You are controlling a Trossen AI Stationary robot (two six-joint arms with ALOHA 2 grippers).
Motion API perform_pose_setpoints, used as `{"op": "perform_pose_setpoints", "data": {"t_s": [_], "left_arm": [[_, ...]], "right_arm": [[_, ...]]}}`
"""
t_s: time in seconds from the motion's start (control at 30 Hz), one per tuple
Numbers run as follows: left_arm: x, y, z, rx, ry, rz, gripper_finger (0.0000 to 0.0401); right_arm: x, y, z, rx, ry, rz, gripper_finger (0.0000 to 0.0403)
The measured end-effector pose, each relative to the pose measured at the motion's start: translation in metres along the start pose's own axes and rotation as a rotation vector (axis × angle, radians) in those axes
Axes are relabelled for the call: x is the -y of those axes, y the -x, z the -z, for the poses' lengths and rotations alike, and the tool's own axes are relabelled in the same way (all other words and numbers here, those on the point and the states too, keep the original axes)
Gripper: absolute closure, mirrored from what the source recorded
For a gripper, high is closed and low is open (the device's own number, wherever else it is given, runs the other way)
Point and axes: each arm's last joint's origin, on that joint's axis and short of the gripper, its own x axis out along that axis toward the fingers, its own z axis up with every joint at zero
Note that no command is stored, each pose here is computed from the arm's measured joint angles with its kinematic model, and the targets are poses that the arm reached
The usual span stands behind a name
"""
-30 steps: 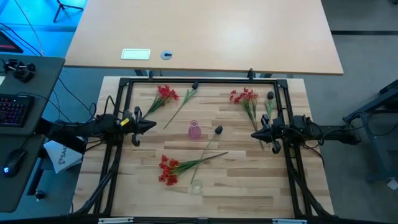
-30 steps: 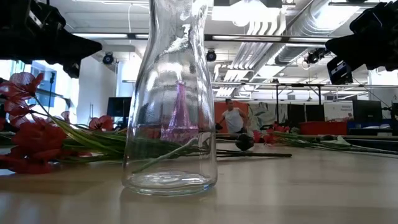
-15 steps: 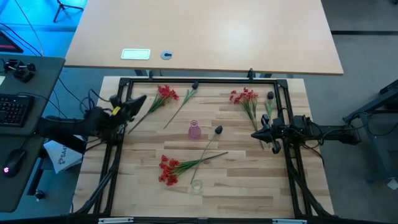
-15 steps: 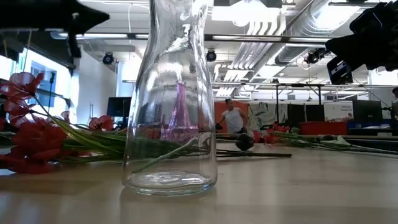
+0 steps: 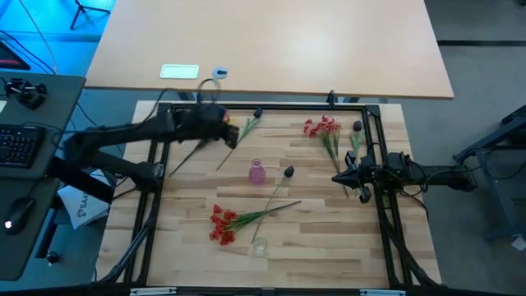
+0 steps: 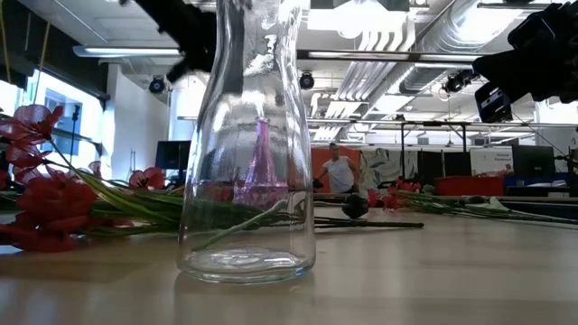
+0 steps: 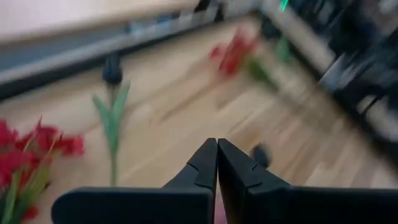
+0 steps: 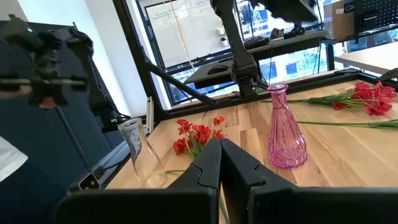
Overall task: Sort flowers into vase by color
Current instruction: Put the top left black flower into the transparent vase
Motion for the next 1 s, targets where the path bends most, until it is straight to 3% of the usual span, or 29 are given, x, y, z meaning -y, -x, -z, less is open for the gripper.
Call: {"op": "perform_pose_setpoints", "data": {"t_s": [0.1, 0.23, 0.37, 0.63, 1.0], "left_arm": [[-0.018, -0.037, -0.007, -0.13, 0.011, -0.002, 0.0391], [-0.041, -0.077, -0.002, -0.249, -0.084, -0.068, 0.0359], [-0.056, -0.106, 0.003, -0.271, -0.116, -0.151, 0.031], [-0.073, -0.147, 0.023, -0.399, -0.191, -0.149, 0.0218], [-0.07, -0.177, 0.013, -0.42, -0.24, -0.185, 0.0203]], "right_arm": [[0.0, 0.0, 0.0, 0.0, 0.0, 0.0, 0.0402], [0.0, 0.0, 0.0, 0.0, 0.0, 0.0, 0.0402], [0.0, 0.0, 0.0, 0.0, 0.0, 0.0, 0.0402], [0.0, 0.0, 0.0, 0.0, 0.0, 0.0, 0.0402], [0.0, 0.0, 0.0, 0.0, 0.0, 0.0, 0.0402]]}}
